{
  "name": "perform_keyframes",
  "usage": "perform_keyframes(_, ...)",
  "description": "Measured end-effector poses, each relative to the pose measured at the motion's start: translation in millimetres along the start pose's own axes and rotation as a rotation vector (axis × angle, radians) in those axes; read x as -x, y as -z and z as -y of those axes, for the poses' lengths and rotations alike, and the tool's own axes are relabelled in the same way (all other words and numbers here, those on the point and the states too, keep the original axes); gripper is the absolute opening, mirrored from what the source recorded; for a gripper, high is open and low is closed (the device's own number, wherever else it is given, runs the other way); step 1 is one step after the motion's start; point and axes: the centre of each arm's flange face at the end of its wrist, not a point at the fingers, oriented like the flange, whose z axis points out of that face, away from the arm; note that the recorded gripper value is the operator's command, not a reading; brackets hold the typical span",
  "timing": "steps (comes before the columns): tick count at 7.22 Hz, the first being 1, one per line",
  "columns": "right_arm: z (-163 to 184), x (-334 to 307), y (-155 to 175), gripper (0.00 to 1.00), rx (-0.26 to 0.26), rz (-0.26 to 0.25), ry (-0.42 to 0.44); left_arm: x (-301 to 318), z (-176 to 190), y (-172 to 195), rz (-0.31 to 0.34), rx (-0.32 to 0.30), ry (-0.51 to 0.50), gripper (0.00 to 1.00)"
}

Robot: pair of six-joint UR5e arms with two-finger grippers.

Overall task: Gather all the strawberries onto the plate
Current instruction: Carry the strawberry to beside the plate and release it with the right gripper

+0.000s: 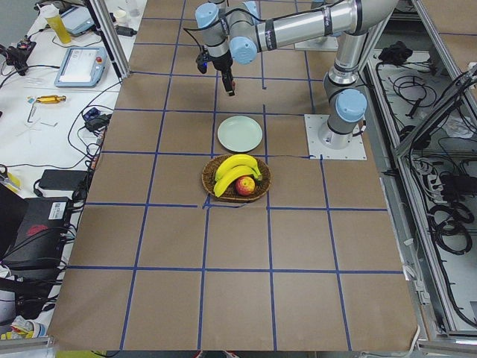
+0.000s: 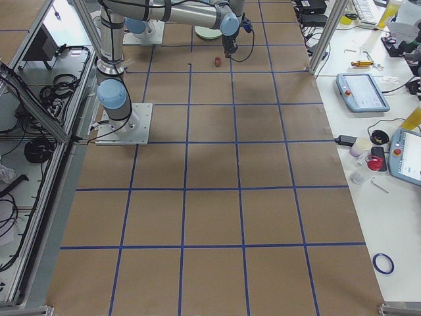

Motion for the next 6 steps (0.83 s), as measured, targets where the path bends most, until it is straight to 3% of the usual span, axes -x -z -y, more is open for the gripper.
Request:
perform_keyframes(3,1,105,-47,0.0,-0.05,0.077,0.015,31,2,10,-0.012,-0.017,0.016,1.0)
perform_keyframes(5,3,136,-75,0.17,-0.025,0.118,0.046,35,2,11,-0.014,-0.021,0.02,1.0)
perform_keyframes(6,4,142,-92,0.19,-0.004,0.121,0.055,35,2,11,-0.014,-0.021,0.021,1.0)
